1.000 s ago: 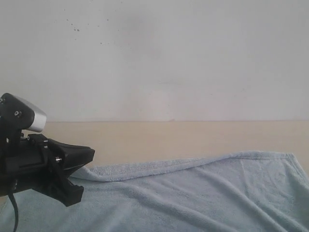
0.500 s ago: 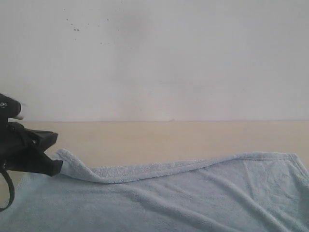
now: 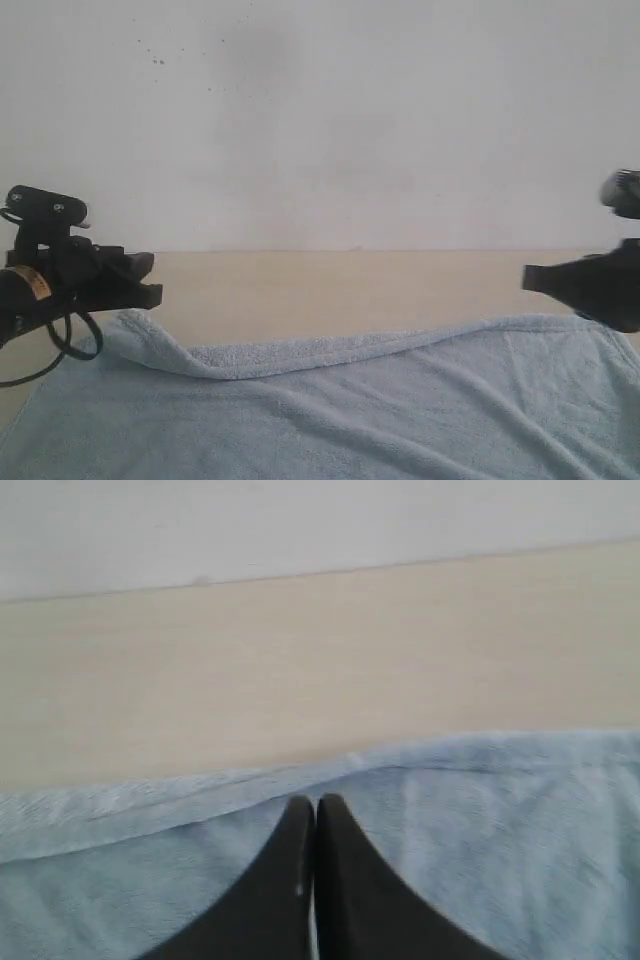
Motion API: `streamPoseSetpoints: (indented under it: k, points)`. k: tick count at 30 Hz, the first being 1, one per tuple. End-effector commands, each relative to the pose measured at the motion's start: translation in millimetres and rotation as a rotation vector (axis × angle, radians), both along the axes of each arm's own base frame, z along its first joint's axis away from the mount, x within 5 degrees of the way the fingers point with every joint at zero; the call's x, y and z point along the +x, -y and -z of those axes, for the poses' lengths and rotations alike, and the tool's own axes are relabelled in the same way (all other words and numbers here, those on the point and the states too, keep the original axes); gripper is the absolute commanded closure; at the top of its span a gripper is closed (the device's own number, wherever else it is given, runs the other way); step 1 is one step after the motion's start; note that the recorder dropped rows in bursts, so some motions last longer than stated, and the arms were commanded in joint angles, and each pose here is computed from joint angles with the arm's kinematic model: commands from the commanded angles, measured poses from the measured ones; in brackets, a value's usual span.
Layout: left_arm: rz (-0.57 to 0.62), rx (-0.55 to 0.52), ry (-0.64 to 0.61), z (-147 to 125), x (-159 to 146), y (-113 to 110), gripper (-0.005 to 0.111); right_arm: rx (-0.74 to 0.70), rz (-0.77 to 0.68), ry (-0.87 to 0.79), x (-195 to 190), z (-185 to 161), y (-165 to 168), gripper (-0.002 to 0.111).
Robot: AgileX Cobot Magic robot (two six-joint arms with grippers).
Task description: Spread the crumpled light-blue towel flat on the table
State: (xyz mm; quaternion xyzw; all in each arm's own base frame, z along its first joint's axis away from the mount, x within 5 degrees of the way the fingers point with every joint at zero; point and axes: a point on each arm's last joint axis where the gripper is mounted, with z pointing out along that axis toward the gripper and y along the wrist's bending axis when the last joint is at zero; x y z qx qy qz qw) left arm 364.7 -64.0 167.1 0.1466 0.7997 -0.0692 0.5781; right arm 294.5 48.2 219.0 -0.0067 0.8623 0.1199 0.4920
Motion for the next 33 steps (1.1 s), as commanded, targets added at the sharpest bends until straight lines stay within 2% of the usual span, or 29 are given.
streamPoseSetpoints:
  k: [1,5,8,10,12,13,15,19,21,24,27,31,33]
  points:
    - [-0.123,-0.028,-0.274,9,23,-5,0.052,-0.135,-0.168,-0.037,15,-13,-58,0.109]
    - [-0.29,-0.018,-0.457,-3,41,-25,0.053,-0.371,-0.324,-0.09,17,-25,-116,0.109]
    - [-0.331,-0.02,-0.493,-16,44,-31,0.054,-0.436,-0.46,-0.106,29,-24,-157,0.109]
    - [-0.346,-0.009,-0.519,-23,40,-33,0.07,-0.385,-0.445,-0.176,50,-16,-168,0.109]
    - [-0.36,0.019,-0.572,-26,33,-35,0.098,-0.295,-0.403,-0.268,78,-7,-172,0.109]
    - [-0.353,0.048,-0.596,-26,30,-35,0.102,-0.27,-0.413,-0.29,87,-4,-174,0.109]
    - [-0.353,0.062,-0.621,-28,21,-37,0.103,-0.232,-0.52,-0.316,103,-1,-182,0.109]
    - [-0.339,0.021,-0.53,-46,0,-37,0.103,-0.176,-0.85,-0.333,117,5,-197,0.109]
    - [-0.355,-0.044,-0.474,-60,-15,-37,0.103,-0.139,-0.908,-0.389,125,18,-196,0.109]
    - [-0.348,-0.073,-0.411,-76,-39,-39,0.103,-0.107,-0.972,-0.431,140,37,-187,0.109]
    - [-0.304,-0.075,-0.295,-88,-55,-38,0.103,-0.074,-0.971,-0.409,153,52,-180,0.109]
    - [-0.195,0.055,-0.209,-79,-53,-35,0.102,-0.099,-0.845,-0.3,169,55,-177,0.107]
    - [-0.146,0.075,-0.182,-70,-45,-31,0.094,-0.091,-0.83,-0.302,170,55,-177,0.099]
